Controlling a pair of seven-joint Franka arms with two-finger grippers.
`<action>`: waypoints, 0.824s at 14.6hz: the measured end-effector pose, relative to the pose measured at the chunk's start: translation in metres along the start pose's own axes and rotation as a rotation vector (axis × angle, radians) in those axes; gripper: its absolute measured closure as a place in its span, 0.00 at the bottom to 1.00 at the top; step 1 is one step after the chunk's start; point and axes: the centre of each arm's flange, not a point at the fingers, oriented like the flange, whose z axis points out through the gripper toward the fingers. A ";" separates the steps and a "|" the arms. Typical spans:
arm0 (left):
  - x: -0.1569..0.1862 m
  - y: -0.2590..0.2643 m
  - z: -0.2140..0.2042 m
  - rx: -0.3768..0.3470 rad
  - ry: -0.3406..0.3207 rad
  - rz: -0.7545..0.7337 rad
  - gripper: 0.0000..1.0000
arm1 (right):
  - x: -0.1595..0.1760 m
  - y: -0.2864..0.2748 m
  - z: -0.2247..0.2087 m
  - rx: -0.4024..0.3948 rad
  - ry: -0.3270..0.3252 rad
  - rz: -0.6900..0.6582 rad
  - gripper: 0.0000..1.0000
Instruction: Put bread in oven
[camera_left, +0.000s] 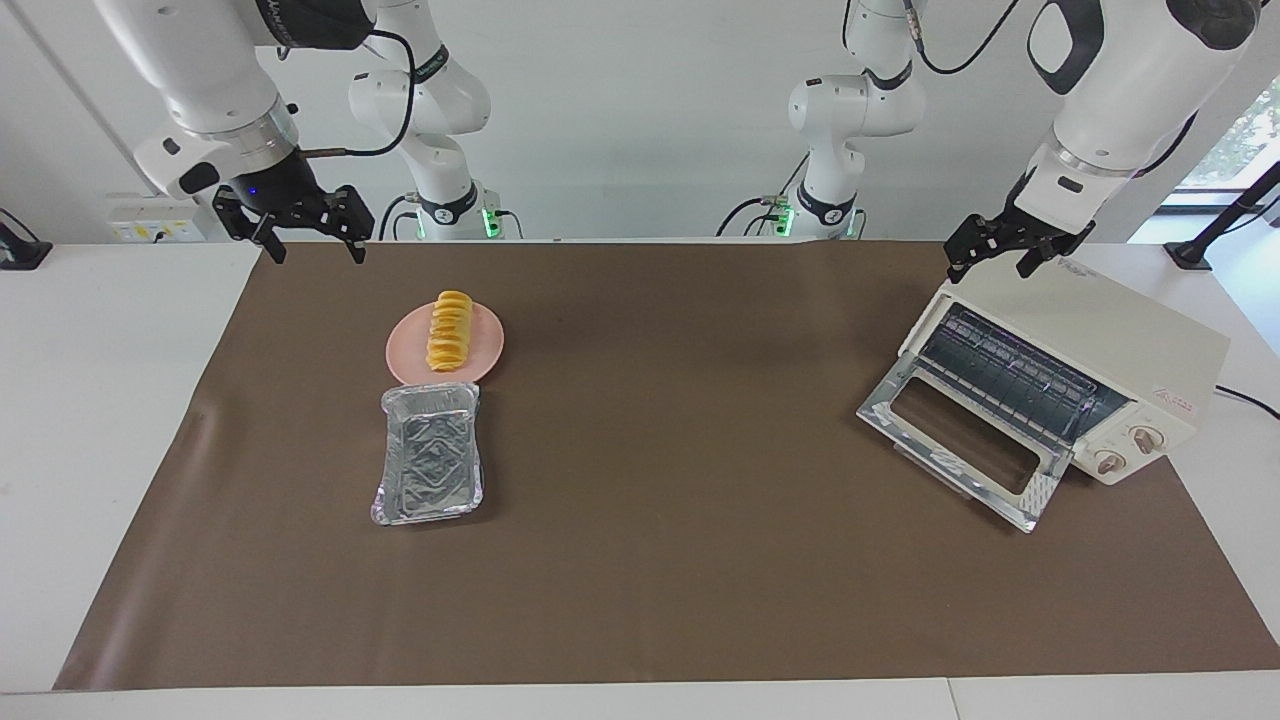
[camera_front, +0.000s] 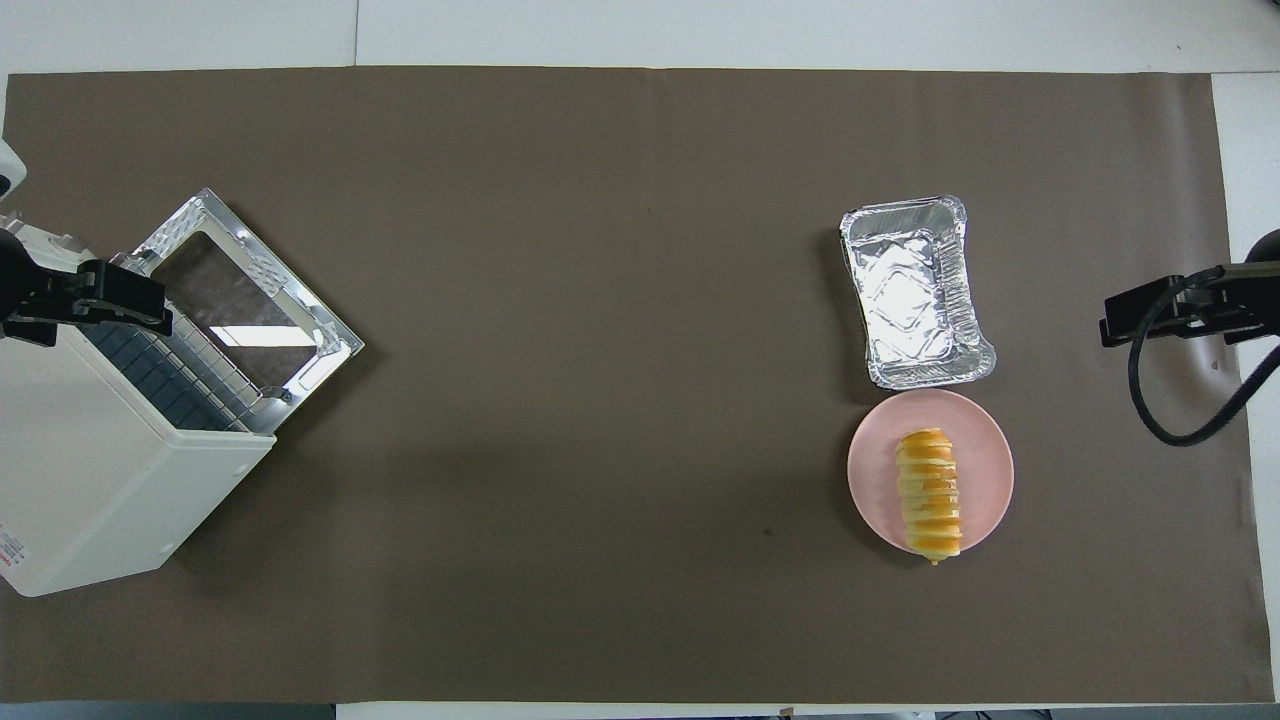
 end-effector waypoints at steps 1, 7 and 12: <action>0.000 0.000 0.000 0.000 0.000 0.000 0.00 | 0.000 0.000 0.000 0.000 0.000 0.000 0.00; 0.000 0.000 0.000 0.000 0.000 0.000 0.00 | -0.002 -0.004 0.007 -0.001 -0.019 -0.012 0.00; 0.000 0.000 0.000 0.000 0.000 0.000 0.00 | -0.022 -0.035 0.079 0.002 -0.029 -0.057 0.00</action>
